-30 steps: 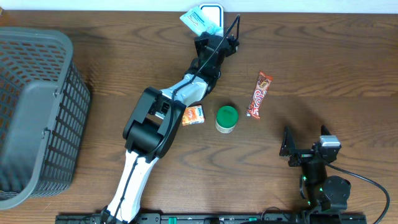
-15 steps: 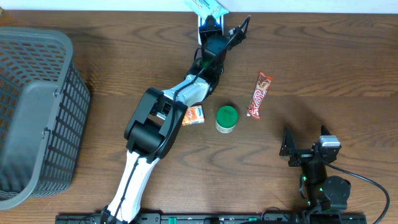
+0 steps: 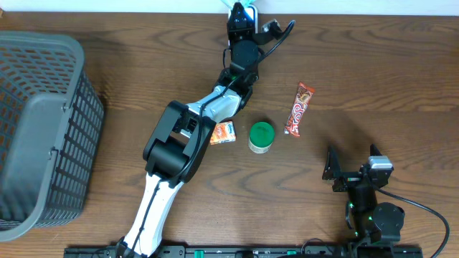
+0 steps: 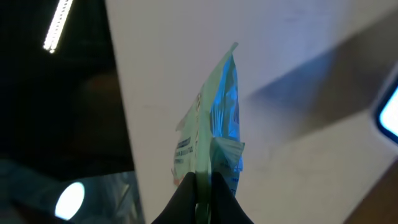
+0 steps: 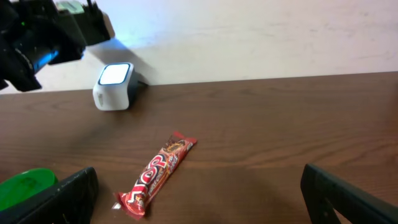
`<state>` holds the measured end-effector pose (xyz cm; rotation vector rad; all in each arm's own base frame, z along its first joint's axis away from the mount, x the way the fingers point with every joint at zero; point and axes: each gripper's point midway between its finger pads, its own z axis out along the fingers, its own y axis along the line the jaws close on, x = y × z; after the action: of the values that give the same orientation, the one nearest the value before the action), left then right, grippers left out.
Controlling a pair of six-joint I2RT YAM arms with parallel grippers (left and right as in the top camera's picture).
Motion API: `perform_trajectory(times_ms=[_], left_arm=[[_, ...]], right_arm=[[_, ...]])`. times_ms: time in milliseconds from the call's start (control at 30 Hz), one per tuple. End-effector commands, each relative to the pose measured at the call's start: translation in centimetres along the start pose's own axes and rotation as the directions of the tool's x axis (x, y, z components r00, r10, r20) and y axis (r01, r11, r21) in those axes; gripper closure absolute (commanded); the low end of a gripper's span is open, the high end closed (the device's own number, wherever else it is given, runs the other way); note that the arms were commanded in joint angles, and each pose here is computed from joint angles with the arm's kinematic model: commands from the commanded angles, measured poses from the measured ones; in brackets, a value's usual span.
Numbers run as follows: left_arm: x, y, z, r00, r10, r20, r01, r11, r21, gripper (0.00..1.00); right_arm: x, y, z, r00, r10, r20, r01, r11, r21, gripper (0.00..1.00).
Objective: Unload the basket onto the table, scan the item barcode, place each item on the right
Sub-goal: 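Hold and rotate the pack in front of the scanner with left gripper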
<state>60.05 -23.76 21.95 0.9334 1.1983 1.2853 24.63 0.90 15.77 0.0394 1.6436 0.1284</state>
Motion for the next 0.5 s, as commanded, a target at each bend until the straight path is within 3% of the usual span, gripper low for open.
perform_trajectory(times_ms=[0, 167, 467], left_arm=[[0.5, 1.7, 0.4, 0.999, -0.018, -0.028, 0.017, 0.999, -0.042, 0.93], [0.5, 1.0, 0.4, 1.0, 0.0, -0.028, 0.0, 1.0, -0.016, 0.93], [1.8, -5.6, 0.4, 0.995, 0.093, -0.037, -0.085, 0.98, 0.178, 0.93]], right_arm=[[0.1, 0.1, 0.0, 1.0, 0.013, -0.003, -0.013, 1.0, -0.003, 0.01], [0.1, 0.1, 0.0, 1.0, 0.013, -0.003, -0.013, 1.0, -0.003, 0.01], [0.1, 0.1, 0.0, 1.0, 0.013, -0.003, -0.013, 1.0, -0.003, 0.01]])
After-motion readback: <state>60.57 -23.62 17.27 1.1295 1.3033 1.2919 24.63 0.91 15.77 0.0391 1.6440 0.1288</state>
